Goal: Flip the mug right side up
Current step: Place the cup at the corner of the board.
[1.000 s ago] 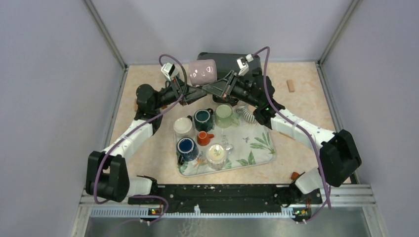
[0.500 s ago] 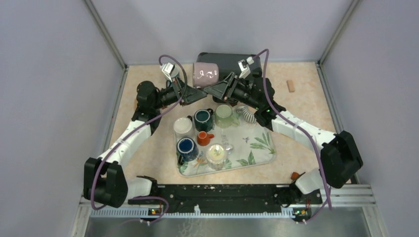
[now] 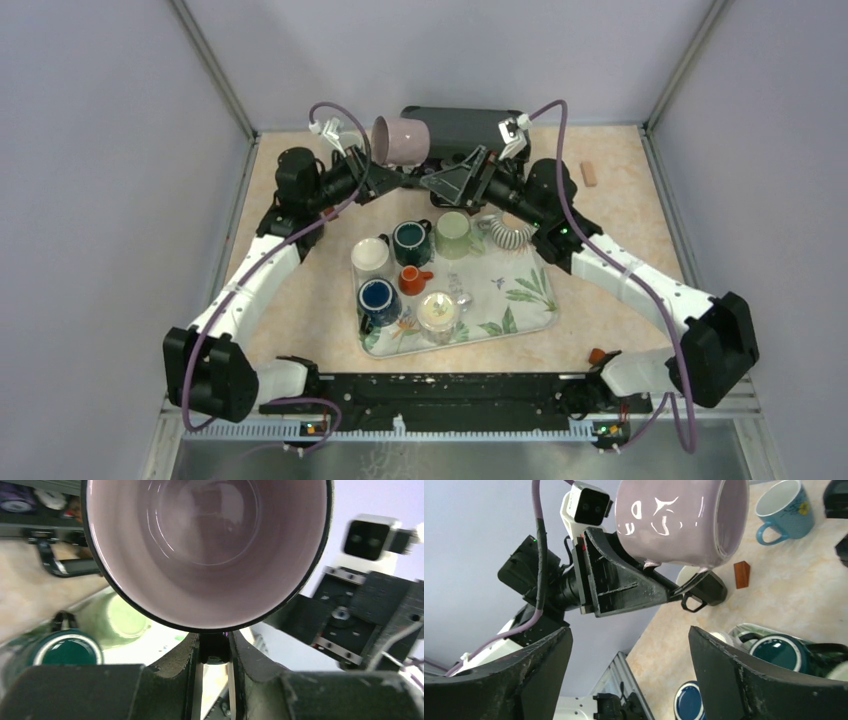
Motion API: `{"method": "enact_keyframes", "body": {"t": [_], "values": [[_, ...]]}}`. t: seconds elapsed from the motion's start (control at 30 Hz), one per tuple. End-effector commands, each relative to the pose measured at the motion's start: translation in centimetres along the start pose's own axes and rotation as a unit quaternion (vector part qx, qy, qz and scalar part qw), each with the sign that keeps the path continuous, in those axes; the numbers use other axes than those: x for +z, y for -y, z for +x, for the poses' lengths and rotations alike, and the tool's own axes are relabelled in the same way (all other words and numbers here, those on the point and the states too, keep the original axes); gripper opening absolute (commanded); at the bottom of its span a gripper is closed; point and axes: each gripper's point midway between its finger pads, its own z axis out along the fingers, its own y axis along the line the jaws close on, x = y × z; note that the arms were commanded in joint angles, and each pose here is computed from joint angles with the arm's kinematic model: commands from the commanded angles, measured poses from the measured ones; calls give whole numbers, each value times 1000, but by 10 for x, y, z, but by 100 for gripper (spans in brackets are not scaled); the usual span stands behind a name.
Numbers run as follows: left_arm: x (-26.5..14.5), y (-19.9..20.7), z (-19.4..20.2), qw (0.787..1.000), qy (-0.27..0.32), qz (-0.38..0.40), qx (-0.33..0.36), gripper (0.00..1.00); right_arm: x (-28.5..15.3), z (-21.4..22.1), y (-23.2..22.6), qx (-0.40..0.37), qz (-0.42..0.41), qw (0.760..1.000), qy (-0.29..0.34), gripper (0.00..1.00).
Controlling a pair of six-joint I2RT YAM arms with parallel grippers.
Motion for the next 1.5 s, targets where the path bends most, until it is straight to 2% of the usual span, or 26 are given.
{"method": "enact_keyframes", "body": {"t": [0.0, 0.1, 0.33, 0.53, 1.17, 1.47], "values": [[-16, 25, -42, 990, 75, -30, 119, 0, -22, -9, -2, -55, 33, 998, 12, 89], [-21, 4, -45, 984, 74, -90, 137, 0, -34, -9, 2, -76, 59, 995, 8, 99], [-35, -44, -57, 955, 71, -221, 186, 0, -66, -9, 11, -112, 118, 987, -1, 99], [-41, -84, -65, 931, 53, -300, 202, 0, -84, -11, 12, -138, 144, 980, -6, 99], [-14, -196, -52, 896, -29, -400, 192, 0, -99, -10, 10, -174, 154, 972, -21, 99], [-3, -235, -50, 880, -52, -435, 184, 0, -108, -12, 11, -186, 163, 969, -17, 99]]}}
